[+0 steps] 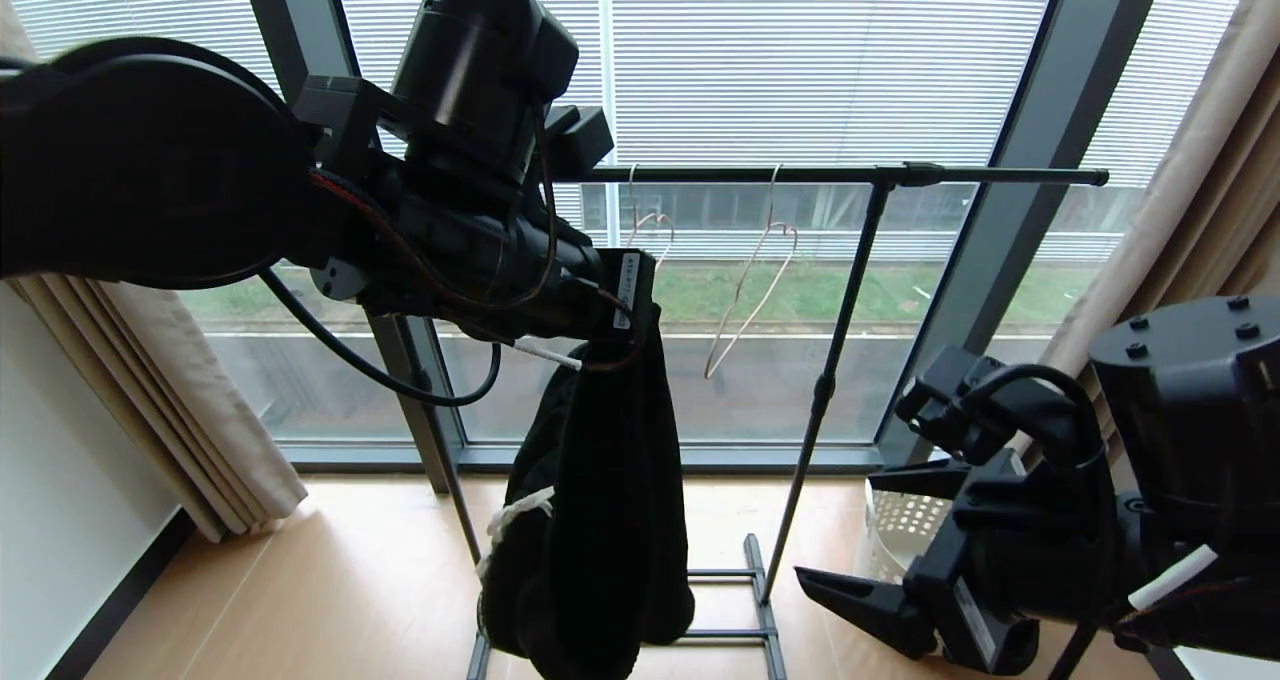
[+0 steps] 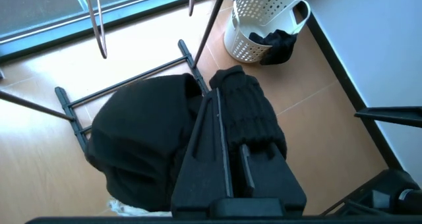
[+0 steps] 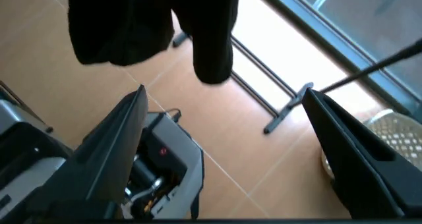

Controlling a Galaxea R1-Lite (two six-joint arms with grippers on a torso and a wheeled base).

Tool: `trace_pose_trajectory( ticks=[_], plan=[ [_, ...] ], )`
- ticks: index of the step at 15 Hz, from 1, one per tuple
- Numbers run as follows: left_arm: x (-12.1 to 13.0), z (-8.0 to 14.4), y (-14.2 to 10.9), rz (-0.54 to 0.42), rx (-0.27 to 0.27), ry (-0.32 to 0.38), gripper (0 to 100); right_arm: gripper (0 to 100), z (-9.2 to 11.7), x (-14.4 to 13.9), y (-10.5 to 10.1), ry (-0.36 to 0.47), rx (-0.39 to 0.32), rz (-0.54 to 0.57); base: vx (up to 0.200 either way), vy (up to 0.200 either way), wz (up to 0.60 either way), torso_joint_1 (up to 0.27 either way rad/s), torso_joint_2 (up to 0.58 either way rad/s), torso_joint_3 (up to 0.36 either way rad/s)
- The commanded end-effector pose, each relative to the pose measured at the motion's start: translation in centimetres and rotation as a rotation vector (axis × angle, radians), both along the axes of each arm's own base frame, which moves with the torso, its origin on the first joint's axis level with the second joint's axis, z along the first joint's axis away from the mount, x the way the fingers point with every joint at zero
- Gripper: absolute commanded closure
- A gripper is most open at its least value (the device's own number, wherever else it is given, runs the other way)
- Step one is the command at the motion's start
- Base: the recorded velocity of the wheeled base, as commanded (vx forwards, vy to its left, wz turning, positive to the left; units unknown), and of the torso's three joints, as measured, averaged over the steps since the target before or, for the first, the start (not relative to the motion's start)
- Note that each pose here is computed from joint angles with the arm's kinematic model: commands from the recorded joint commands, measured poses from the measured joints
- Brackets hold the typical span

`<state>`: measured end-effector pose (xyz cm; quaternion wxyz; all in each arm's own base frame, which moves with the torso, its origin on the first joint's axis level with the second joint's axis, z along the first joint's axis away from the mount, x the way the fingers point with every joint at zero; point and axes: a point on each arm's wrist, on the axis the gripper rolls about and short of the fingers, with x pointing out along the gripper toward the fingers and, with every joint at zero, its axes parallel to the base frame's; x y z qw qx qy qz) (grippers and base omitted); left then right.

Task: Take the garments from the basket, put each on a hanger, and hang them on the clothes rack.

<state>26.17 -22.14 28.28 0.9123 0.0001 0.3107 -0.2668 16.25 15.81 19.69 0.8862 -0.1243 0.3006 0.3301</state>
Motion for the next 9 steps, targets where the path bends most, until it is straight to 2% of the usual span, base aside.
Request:
trace_pose_trajectory(
  ticks=[1,3,5,7,9],
  plan=[
    [-0.2,0.2,0.0,-0.005,-0.001,-0.004,100,0,1.6,1.4,2.8,-0.051,0.058,0.044,0.0,0.0,0.0,0.0,0.0,0.0],
    [-0.2,0.2,0.0,-0.01,0.004,-0.01,100,0,2.8,2.4,5.0,-0.082,0.088,0.067,0.0,0.0,0.0,0.0,0.0,0.0],
    [-0.3,0.2,-0.1,-0.017,0.007,-0.01,100,0,3.2,3.9,6.9,-0.104,0.093,0.028,0.0,0.0,0.0,0.0,0.0,0.0],
    [-0.4,0.2,-0.2,-0.027,0.014,-0.016,100,0,2.7,5.3,8.0,-0.089,0.094,-0.003,0.0,0.0,0.0,0.0,0.0,0.0],
    [-0.4,0.2,-0.2,-0.029,0.015,-0.018,100,0,1.6,6.1,8.2,-0.068,0.071,-0.017,0.0,0.0,0.0,0.0,0.0,0.0]
  ],
)
